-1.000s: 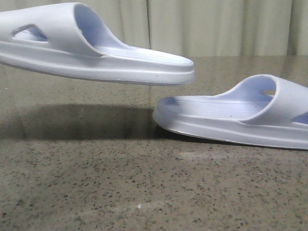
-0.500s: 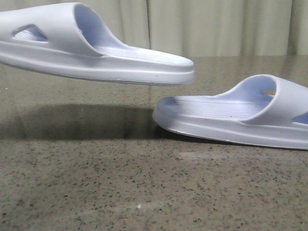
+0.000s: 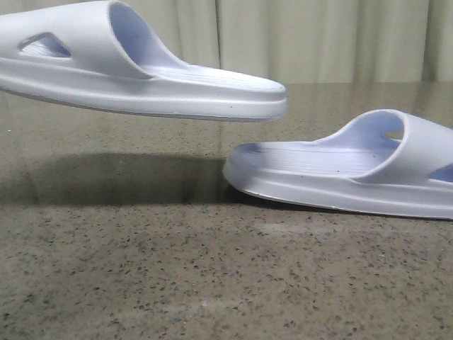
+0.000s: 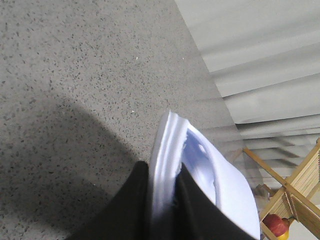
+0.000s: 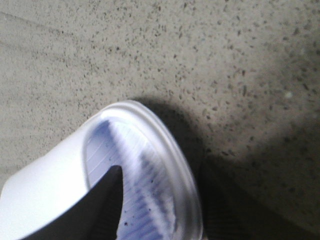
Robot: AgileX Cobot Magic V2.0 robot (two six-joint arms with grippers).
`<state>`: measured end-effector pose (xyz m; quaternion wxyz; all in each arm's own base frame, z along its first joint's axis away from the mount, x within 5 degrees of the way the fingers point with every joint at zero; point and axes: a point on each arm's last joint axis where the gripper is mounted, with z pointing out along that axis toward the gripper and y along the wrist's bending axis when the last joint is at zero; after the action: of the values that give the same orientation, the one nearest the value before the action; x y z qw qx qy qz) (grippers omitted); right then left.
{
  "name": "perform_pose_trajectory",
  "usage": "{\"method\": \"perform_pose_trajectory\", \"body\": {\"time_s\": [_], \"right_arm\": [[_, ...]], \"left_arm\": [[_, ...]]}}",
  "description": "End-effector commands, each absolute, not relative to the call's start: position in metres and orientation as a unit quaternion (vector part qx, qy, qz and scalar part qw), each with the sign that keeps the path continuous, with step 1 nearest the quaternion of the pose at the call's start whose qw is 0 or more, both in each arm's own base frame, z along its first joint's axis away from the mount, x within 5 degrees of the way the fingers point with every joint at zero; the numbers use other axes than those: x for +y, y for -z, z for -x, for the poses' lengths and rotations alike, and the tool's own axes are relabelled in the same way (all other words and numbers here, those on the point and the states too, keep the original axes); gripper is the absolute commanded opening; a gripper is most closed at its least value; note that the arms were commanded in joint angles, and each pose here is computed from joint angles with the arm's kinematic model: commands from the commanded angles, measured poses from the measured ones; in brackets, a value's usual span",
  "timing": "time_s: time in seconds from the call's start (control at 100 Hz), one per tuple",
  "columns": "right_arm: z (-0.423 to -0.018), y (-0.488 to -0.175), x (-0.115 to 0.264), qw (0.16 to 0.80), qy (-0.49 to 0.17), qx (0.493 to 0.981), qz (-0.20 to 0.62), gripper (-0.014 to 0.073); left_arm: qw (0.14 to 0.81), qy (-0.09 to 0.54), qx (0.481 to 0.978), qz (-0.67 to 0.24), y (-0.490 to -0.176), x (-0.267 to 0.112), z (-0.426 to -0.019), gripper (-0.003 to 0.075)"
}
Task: Insert blue slippers together front up
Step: 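Lift the other slipper by its heel with the right gripper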
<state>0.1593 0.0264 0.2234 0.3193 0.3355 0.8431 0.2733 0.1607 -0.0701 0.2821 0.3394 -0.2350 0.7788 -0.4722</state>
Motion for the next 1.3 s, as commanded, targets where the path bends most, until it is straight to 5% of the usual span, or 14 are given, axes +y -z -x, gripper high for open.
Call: {"method": "perform_pose_trajectory", "body": {"time_s": [0.0,0.54,0.84,1.29], "right_arm": [[-0.166,-0.22,0.026,0.303,-0.267,0.85,-0.34,0.0294],[-0.173,-0.213,0.024,0.303,-0.248,0.858,-0.332,-0.0108],[-0.186,-0.235,0.018,0.385,-0.25,0.822,-0.337,-0.0107],[-0.188,-0.334,0.011,0.561,-0.29,0.718,-0.293,-0.0107]], "left_arm": [[0.346,0.496,0.762,0.233,-0.296,-0.072,-0.16,0.0019],[0.346,0.496,0.76,0.236,-0.296,-0.072,-0.16,0.0019],[0.346,0.496,0.76,0.236,-0.296,-0.072,-0.16,0.0019],[0.347,0.496,0.761,0.235,-0.296,-0.072,-0.16,0.0019]]}}
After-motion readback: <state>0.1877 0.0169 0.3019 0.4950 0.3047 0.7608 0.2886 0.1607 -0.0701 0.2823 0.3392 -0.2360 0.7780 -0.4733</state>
